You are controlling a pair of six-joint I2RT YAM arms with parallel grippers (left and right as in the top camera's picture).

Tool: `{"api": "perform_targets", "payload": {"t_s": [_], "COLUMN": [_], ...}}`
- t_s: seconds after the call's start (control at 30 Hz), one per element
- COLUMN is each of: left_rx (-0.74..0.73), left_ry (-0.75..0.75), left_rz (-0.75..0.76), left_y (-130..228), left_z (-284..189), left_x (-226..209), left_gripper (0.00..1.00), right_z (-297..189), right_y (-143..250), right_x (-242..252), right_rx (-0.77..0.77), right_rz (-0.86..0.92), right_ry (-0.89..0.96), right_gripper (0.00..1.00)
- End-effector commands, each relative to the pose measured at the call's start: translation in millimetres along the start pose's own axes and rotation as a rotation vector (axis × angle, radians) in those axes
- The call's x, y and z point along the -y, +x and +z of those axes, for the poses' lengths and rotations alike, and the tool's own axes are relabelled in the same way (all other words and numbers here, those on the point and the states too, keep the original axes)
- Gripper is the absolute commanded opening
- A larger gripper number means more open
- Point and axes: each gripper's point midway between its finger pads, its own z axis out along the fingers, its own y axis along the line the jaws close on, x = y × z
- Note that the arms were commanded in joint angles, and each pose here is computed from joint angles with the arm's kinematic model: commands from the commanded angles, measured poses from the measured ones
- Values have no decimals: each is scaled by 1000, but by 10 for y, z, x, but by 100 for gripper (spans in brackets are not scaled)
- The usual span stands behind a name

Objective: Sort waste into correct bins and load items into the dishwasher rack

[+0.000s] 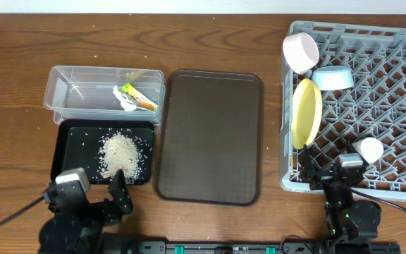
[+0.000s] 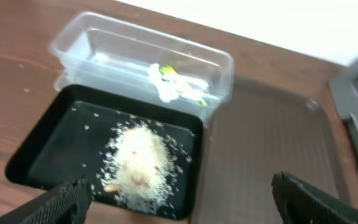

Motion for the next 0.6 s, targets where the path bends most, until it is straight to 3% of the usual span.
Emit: {"api": "perform_targets", "payload": {"t_s": [0.0,0.33,0.57], "left_rx": [36,257,384], "left_ry": [-64,-23,48], "left_rz": [-4,-3,105], "left_y": [144,161,142], "left_z": [178,746,998], "left_x": [-156,-161,-36], "left_gripper": [95,95,95], "right_z": [-2,-2,-2], "right_y": [6,6,6], "right_x": [-4,-4,-4], "right_rx": [0,0,0], "right_rz": [-12,-12,-12], "right_ry": [1,1,1], "right_gripper": [99,99,99]}}
